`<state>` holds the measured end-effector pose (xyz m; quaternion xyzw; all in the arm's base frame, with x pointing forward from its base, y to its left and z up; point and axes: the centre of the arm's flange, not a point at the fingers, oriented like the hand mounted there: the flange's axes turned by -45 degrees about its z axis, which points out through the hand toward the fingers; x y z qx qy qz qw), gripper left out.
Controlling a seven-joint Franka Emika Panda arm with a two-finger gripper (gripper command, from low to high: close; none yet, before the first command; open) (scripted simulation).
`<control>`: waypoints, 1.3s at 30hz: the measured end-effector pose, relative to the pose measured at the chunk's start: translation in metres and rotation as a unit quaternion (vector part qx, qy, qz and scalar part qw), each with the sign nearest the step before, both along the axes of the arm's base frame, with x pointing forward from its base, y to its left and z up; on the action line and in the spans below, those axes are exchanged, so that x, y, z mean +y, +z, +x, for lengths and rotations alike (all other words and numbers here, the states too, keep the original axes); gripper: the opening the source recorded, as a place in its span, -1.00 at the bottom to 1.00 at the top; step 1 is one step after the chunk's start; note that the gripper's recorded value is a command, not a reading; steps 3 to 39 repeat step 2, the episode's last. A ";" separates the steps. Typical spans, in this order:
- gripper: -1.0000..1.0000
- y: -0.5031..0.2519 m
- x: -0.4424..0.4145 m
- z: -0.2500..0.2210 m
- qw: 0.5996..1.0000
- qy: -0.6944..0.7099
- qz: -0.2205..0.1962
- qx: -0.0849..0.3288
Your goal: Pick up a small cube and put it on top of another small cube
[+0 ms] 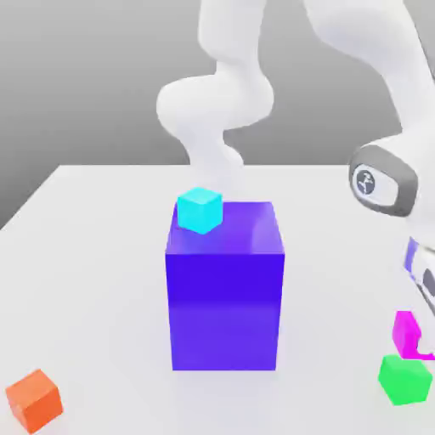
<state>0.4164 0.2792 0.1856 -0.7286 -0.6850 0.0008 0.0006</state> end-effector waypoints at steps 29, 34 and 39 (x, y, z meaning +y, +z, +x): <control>1.00 0.000 0.000 0.000 1.000 0.000 0.000 0.000; 1.00 0.000 0.000 0.000 1.000 0.000 0.000 0.000; 1.00 0.000 0.000 0.000 1.000 0.000 0.000 0.000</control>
